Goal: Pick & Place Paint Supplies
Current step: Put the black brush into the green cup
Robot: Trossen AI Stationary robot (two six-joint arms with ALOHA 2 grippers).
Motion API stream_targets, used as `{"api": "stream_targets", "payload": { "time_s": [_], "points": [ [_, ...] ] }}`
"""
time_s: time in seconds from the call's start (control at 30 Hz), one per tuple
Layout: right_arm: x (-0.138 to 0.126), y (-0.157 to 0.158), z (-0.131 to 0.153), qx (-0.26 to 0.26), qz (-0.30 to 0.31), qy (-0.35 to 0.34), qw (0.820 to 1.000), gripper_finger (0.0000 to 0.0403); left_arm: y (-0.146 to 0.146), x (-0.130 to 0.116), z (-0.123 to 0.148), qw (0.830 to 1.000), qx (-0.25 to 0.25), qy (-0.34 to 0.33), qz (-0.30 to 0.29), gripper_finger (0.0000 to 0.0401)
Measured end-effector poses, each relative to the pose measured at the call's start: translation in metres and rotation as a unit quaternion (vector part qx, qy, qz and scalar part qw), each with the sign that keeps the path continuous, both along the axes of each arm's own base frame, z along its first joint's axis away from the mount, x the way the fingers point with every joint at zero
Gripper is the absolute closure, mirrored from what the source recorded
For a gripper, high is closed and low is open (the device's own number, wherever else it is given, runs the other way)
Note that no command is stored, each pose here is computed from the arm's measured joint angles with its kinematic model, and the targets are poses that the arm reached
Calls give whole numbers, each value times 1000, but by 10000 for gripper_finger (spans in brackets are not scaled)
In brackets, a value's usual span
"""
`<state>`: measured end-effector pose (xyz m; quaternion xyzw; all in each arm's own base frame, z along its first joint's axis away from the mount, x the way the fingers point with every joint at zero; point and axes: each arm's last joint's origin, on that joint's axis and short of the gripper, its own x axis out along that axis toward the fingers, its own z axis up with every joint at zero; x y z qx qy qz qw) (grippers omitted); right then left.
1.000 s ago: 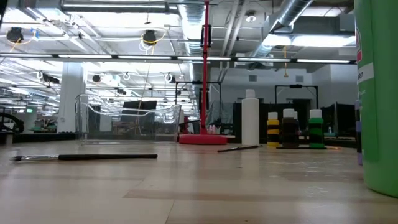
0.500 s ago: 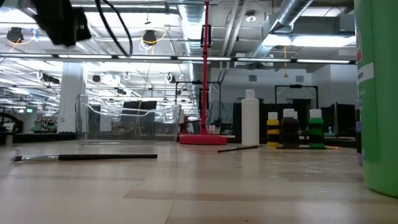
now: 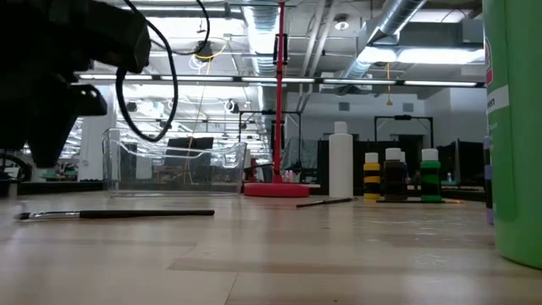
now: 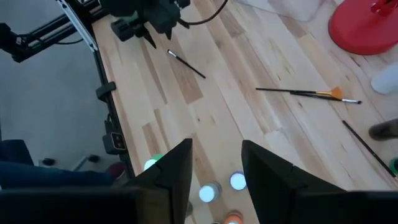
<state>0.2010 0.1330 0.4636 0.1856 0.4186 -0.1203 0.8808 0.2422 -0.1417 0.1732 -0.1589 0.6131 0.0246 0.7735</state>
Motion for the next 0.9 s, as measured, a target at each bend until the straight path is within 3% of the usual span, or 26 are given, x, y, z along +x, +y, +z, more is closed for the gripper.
{"api": "stream_targets", "payload": {
  "time_s": [0.3, 0.9],
  "points": [
    [0, 0, 0, -2, 4, 0, 1000, 273, -10, 3, -23, 999, 30, 20, -10, 208],
    [-3, 5, 0, -2, 15, 0, 1000, 275, -11, 7, -31, 999, 51, 9, -14, 237]
  ]
}}
